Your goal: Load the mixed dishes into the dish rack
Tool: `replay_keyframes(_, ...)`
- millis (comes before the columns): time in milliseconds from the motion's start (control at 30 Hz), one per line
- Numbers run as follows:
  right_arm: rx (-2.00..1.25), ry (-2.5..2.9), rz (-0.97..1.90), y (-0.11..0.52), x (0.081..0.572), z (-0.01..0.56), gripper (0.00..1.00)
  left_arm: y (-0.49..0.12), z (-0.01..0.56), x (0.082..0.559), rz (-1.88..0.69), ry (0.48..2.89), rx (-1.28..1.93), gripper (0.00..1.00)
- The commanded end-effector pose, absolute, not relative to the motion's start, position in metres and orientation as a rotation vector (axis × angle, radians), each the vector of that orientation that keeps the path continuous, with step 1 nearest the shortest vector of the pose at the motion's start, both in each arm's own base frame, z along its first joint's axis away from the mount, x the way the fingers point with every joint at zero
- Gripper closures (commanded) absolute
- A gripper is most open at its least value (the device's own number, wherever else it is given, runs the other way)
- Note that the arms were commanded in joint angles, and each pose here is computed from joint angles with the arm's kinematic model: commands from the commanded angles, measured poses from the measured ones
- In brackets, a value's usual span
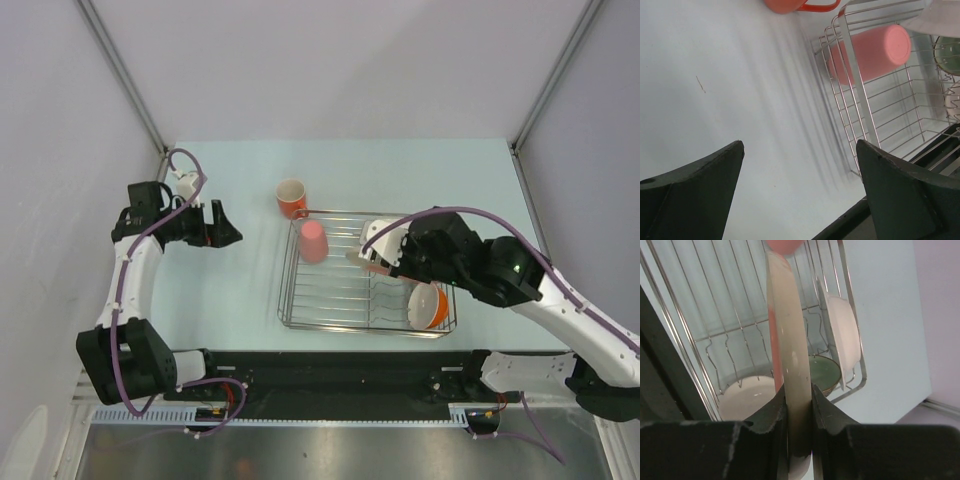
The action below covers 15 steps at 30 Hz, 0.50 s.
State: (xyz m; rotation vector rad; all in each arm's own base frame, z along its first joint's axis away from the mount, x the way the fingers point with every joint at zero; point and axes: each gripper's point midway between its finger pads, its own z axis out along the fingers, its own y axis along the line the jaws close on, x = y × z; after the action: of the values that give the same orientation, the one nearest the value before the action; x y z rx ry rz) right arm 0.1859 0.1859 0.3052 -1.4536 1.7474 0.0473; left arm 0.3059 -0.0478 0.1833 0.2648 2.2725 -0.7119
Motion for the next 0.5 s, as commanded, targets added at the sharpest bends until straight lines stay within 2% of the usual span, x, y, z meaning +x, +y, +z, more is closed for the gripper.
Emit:
replay_keyframes(0, -1.412, 1.634, -0.133, 0.188, 0.208, 0.330, 1.00, -0.047, 0.190, 0.310, -0.702, 2.254, 0.253, 0.00)
replay_keyframes(467, -1.583, 1.612, -0.256, 0.206, 0.211, 0.298, 1.00, -0.046, 0.185, 0.310, -0.695, 2.257, 0.285, 0.00)
